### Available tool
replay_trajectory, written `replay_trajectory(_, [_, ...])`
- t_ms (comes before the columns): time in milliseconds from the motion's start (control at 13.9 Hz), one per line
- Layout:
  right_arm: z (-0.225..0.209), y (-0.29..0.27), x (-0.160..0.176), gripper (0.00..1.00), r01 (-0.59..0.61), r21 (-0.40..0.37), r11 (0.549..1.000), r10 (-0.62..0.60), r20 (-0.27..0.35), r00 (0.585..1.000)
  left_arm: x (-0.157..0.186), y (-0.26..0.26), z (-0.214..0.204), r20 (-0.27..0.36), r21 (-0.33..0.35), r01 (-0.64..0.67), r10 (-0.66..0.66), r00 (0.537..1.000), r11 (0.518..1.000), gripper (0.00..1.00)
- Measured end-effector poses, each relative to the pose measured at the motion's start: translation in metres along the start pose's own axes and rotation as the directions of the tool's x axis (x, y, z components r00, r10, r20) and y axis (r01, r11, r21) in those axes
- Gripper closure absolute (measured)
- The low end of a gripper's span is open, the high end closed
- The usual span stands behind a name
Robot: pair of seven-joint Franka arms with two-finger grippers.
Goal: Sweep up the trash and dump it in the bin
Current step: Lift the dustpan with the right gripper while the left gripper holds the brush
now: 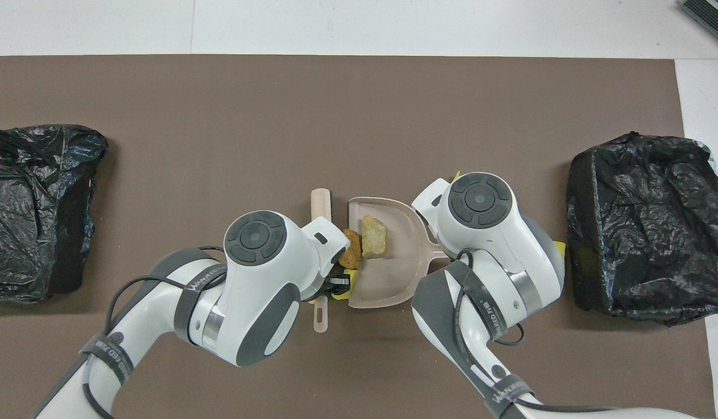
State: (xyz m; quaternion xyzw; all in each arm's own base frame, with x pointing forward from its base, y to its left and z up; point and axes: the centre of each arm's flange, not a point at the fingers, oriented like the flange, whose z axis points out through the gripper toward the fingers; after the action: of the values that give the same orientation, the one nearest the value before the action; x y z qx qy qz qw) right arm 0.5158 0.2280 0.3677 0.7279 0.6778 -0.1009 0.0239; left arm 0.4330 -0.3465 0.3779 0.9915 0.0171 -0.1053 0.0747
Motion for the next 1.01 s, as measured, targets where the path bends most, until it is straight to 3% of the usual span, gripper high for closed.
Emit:
replay_trajectory(216, [0.000,0.000,0.000,0.69,-0.001,0.000,1.000,0.001,0.000,1.000,0.004,-0.016,-0.016,0.041,0.025,0.211,-0.212,0.976,0.977,0.73])
replay_trajectory(433, [0.001,0.000,0.000,0.69,-0.001,-0.001,1.000,0.001,-0.001,1.000,-0.011,-0.034,-0.017,0.129,0.137,0.364,-0.381,0.916,0.921,0.73])
replay_trajectory(577, [0.001,0.000,0.000,0.69,0.009,-0.004,1.000,-0.009,-0.001,1.000,-0.029,-0.039,-0.013,0.147,0.189,0.406,-0.434,0.889,0.894,0.73])
replay_trajectory(721, [0.000,0.002,-0.001,0.69,0.051,-0.020,0.999,-0.051,-0.001,0.999,-0.057,-0.037,0.005,0.117,0.204,0.447,-0.475,0.872,0.871,0.73])
replay_trajectory(1009, [-0.001,0.006,-0.005,0.69,0.161,-0.048,0.986,-0.158,0.044,0.986,-0.092,-0.018,0.042,0.043,0.142,0.454,-0.464,0.885,0.879,0.73])
